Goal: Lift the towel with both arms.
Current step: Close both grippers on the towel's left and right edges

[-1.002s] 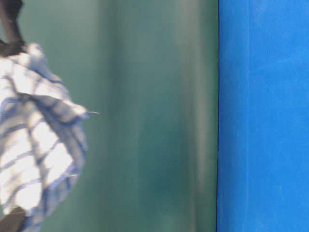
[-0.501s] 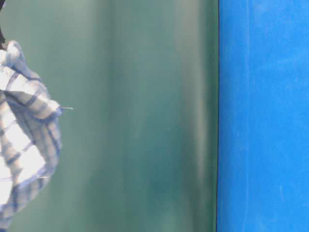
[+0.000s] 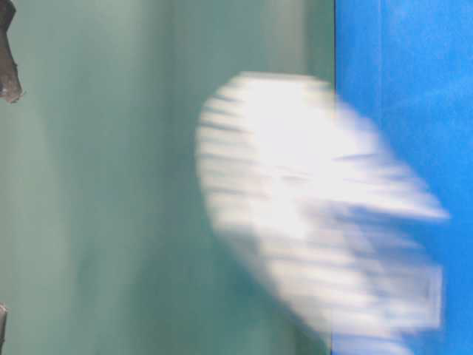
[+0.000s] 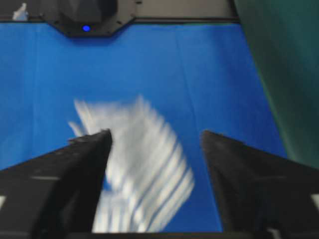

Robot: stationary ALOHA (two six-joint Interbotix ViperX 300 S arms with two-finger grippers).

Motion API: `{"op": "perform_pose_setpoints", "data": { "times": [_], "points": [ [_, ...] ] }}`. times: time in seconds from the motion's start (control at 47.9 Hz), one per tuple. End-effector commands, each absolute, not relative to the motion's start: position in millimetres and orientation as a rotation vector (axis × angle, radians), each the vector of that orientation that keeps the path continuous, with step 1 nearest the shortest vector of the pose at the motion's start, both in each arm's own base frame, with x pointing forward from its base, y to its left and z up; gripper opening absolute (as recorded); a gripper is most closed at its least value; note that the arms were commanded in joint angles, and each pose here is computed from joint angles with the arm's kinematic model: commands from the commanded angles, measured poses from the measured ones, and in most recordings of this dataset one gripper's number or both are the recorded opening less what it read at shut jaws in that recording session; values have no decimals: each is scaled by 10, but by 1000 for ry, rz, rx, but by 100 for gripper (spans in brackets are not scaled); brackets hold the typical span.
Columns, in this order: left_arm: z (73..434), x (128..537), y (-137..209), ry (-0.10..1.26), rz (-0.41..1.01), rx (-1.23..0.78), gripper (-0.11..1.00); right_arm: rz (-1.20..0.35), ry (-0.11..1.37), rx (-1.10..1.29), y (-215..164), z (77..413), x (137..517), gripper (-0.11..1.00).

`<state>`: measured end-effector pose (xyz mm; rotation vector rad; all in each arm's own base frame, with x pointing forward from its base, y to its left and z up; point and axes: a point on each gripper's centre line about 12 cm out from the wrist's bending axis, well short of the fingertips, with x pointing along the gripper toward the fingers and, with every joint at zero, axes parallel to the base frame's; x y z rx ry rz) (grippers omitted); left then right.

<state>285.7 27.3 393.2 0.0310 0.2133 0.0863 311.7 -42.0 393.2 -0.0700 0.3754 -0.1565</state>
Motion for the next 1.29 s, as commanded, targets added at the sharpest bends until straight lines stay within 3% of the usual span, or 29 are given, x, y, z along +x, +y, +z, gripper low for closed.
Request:
{"op": "perform_pose_setpoints", "data": {
  "times": [0.0,0.209,0.668,0.981,1.273],
  "points": [
    [3985,2839,253,195,81,31,93,-161,356,-73,-427,4005,3107,66],
    [3712,2887,187,262,55,29,92,-155,424,-60,-417,3718,3132,67],
    [2348,3013,182,545,47,17,92,-116,650,8,-323,2511,3371,67],
    [1567,3041,183,613,50,17,92,-97,751,31,-292,1820,3488,67],
    [1166,3127,168,674,46,16,92,-75,805,60,-222,1269,3579,67]
  ]
}}
